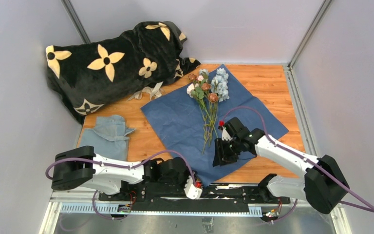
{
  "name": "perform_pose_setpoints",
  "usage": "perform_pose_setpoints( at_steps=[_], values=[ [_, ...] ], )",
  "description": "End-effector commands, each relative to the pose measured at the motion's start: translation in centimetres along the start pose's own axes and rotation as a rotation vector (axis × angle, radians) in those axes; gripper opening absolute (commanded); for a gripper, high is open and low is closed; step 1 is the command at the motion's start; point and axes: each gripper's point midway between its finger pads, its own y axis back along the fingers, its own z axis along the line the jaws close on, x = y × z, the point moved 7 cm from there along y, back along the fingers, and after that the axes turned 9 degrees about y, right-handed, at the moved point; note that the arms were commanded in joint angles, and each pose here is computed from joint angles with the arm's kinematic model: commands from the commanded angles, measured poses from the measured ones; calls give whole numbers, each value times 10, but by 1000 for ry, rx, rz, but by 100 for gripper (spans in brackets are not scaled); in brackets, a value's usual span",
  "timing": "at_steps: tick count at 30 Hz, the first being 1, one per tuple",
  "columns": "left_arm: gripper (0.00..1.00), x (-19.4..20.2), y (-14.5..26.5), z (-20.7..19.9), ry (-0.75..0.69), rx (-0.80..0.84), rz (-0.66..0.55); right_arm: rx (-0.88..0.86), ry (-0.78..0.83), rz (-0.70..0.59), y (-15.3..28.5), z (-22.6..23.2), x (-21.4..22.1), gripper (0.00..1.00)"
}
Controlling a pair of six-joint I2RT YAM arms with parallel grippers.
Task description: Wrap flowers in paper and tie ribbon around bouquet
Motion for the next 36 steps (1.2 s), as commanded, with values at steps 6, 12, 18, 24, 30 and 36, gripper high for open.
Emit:
perform_pose_setpoints(
  at_steps=[6, 12, 18, 24, 30, 36],
  values=[
    [0, -2, 6, 19, 131, -66, -44, 222, 100, -122, 34, -17, -61, 46],
    [0, -11, 9, 35, 354, -11, -117, 351, 93, -314, 36, -29, -147, 70],
    [0, -9, 5, 65, 649, -26, -160, 355, 176, -272, 12, -34, -192, 66],
    [0, 1, 5, 84, 786, -15, -186, 236, 489, -357, 57, -20, -175, 67],
    [0, 20, 3, 97, 834, -60, -174, -2, 583, -468, 92, -20, -124, 68],
    [0, 36, 8, 123, 951, -87, -197, -115, 547, -367, 62, -28, -94, 67]
  ],
)
